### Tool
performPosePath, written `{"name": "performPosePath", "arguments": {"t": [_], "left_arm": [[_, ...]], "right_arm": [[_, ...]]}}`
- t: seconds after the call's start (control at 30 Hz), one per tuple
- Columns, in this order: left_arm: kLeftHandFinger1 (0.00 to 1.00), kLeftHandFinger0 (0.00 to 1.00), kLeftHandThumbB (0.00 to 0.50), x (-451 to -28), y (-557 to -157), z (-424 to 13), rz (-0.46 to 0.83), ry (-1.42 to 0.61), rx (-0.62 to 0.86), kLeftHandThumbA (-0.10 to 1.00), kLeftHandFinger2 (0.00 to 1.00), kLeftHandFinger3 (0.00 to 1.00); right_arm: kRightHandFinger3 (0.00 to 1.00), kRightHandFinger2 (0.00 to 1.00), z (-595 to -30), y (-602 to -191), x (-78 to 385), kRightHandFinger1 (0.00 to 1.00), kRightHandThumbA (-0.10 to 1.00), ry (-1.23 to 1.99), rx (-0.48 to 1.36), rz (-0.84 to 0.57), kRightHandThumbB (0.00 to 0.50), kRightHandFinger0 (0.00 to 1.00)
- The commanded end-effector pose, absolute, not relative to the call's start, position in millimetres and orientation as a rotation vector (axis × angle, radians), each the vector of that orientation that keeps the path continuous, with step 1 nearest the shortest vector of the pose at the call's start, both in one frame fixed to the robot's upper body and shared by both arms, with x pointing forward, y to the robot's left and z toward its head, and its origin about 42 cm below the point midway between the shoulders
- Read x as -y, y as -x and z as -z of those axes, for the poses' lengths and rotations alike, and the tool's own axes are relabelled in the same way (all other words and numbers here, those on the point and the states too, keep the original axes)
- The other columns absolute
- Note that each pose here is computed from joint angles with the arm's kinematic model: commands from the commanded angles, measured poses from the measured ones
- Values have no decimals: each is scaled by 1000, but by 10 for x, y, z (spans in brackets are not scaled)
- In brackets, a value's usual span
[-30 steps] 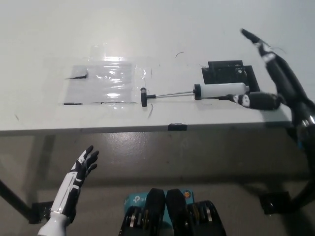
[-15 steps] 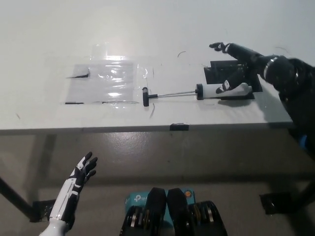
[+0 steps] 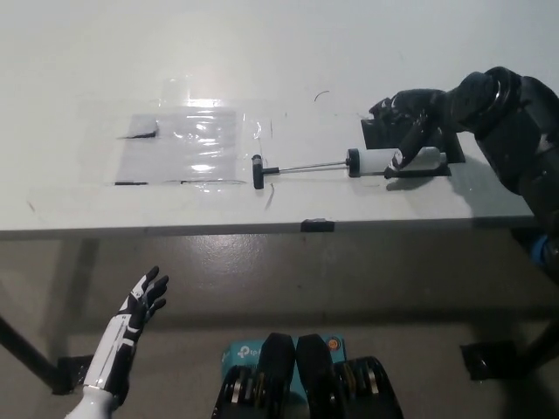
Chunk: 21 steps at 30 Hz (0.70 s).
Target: The robot uses right hand to pick up a small white air pumper and uses its left hand to compress it, and then puts it on the desk
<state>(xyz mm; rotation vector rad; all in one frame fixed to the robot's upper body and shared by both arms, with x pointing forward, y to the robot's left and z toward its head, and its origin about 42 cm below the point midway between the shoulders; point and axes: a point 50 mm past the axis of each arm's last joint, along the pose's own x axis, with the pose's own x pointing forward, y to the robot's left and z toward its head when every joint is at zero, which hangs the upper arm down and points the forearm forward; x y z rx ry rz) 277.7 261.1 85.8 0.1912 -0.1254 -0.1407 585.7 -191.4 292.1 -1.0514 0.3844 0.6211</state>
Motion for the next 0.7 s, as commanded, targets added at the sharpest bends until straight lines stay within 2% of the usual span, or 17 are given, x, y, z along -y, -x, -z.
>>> {"name": "performPosePath", "arguments": {"t": [0.0,0.13,0.2,0.3,0.37,0.67], "left_arm": [[1000,1000,130,-2650,-2766,-976,142,-203,193,1000,1000,1000],[1000,1000,113,-2650,-2760,-972,146,-207,198,1000,1000,1000],[1000,1000,110,-2648,-2760,-974,146,-201,202,1000,1000,1000],[1000,1000,107,-2662,-2734,-968,144,-208,199,1000,1000,1000],[1000,1000,115,-2664,-2733,-968,144,-207,200,1000,1000,1000],[1000,1000,117,-2650,-2715,-969,149,-205,196,1000,1000,1000]], "right_arm": [[1000,1000,-3316,-5936,1857,1000,1000,1115,-310,-627,412,1000],[1000,1000,-3285,-5928,1859,1000,1000,1128,-320,-643,364,1000],[1000,1000,-3271,-5926,1858,1000,1000,1130,-326,-648,358,1000],[1000,1000,-3225,-5915,1831,1000,1000,1146,-333,-661,356,1000],[1000,1000,-3198,-5911,1842,1000,1000,1140,-356,-663,378,1000],[1000,1000,-3105,-5897,1908,1000,1000,1134,-383,-652,356,1000]]}}
